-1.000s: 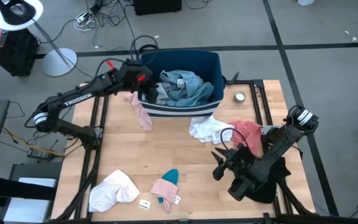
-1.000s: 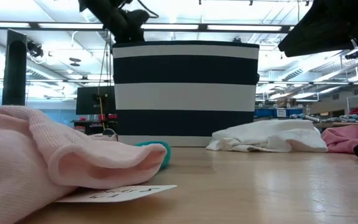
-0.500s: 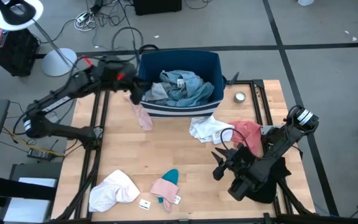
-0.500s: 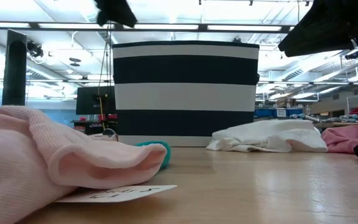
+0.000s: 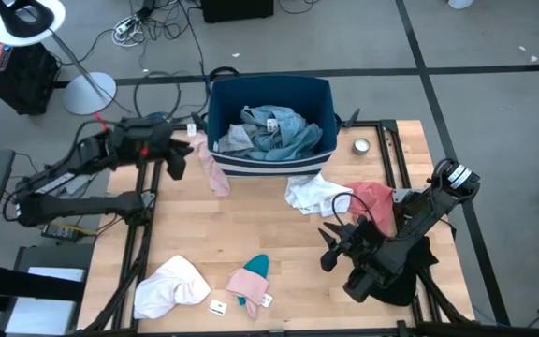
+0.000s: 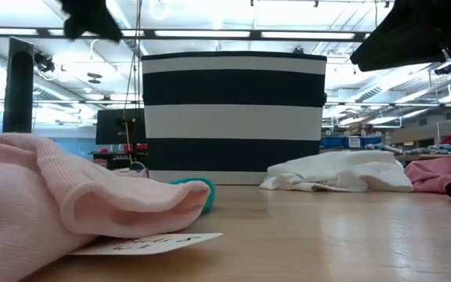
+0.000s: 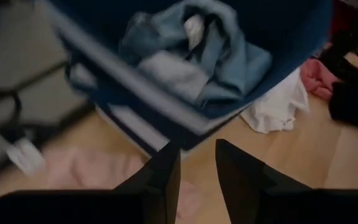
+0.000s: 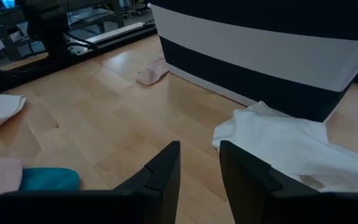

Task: Sort clothes
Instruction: Put the top pink sock into the blue laundry bin

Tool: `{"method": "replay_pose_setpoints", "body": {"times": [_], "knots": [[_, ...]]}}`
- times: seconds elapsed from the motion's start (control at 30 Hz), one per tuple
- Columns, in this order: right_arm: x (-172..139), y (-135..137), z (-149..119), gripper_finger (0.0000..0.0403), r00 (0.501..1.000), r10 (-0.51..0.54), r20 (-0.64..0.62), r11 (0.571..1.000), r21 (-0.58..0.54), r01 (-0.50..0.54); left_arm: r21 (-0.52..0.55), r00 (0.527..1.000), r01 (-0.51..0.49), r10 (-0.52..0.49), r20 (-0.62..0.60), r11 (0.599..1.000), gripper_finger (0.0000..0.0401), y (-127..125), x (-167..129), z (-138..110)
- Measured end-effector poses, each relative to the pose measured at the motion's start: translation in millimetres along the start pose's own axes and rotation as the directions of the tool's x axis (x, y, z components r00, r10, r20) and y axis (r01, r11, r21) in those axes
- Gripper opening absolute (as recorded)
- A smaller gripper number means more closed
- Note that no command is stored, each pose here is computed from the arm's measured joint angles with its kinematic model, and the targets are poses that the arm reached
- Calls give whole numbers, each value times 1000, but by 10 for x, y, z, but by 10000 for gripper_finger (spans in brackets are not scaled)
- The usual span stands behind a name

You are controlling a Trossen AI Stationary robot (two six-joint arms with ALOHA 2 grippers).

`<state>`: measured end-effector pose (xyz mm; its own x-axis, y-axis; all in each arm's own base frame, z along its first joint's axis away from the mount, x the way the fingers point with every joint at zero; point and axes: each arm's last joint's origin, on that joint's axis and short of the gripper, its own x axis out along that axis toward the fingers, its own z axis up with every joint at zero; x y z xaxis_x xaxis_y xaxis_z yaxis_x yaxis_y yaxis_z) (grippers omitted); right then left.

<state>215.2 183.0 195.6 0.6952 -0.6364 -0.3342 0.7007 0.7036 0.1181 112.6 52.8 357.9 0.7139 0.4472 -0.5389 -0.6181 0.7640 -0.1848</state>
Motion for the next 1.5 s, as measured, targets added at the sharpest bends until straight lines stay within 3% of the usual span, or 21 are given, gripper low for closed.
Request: {"method": "replay_pose_setpoints", "body": {"times": [0.17,0.37,0.5,0.67,1.13,1.5], "knots": [[2,1,0,114,1000,0,0,1000,2,0,-157,999,-23,16,-45,987,106,99,313,-450],[2,4,1,114,1000,1,0,1000,5,-1,-234,996,-62,46,-70,970,106,165,807,-848],[2,4,1,114,1000,1,0,1000,5,-1,-242,980,-195,176,-97,950,106,254,1032,-1030],[2,4,1,114,1000,1,0,1000,3,-1,-255,956,-273,231,-184,928,106,365,1247,-1172],[11,7,4,114,1000,0,1,1000,-6,0,-202,918,-310,238,-317,929,106,473,1679,-1292],[14,8,5,114,1000,-1,1,1000,-4,1,-121,905,-276,215,-366,954,106,483,1908,-1393]]}}
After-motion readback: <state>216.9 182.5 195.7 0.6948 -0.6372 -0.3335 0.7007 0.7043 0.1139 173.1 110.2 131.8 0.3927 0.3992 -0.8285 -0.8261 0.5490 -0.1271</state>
